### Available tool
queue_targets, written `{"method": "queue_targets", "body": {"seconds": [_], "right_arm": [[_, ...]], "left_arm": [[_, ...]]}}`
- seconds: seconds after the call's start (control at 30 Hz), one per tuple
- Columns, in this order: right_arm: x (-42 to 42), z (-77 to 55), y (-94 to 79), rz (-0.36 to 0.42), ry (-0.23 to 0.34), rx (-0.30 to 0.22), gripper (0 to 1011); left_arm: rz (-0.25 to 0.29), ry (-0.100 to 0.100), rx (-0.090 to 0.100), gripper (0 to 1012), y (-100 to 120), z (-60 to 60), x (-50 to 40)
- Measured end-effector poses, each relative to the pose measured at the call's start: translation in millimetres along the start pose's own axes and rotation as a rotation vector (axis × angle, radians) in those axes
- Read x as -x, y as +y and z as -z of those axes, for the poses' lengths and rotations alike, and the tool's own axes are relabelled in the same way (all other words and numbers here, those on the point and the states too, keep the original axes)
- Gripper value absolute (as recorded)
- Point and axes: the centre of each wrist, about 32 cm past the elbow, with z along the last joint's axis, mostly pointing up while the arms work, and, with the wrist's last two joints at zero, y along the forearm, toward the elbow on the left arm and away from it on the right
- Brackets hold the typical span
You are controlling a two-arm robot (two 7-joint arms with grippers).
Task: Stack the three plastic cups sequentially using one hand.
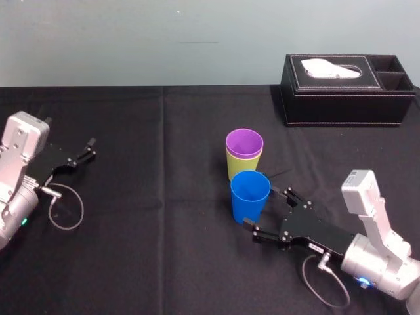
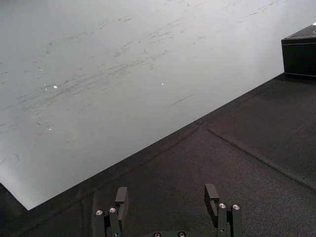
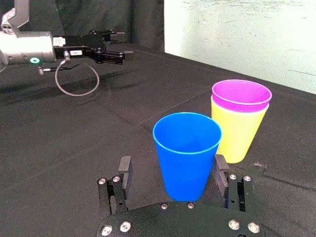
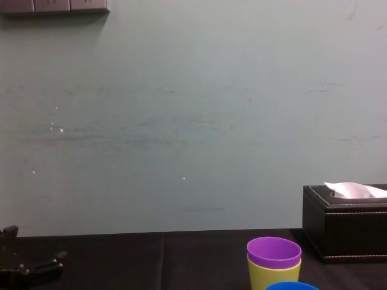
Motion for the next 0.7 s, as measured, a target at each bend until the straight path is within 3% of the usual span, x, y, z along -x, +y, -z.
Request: {"method": "queue_targets", "body": {"seconds": [0.7], "right_arm": [[3.6, -2.0, 20.1, 0.062, 0.021, 0.008, 1000]], "left_arm": [[0.000, 0.000, 0.000, 1011, 0, 0.0, 0.0]]}}
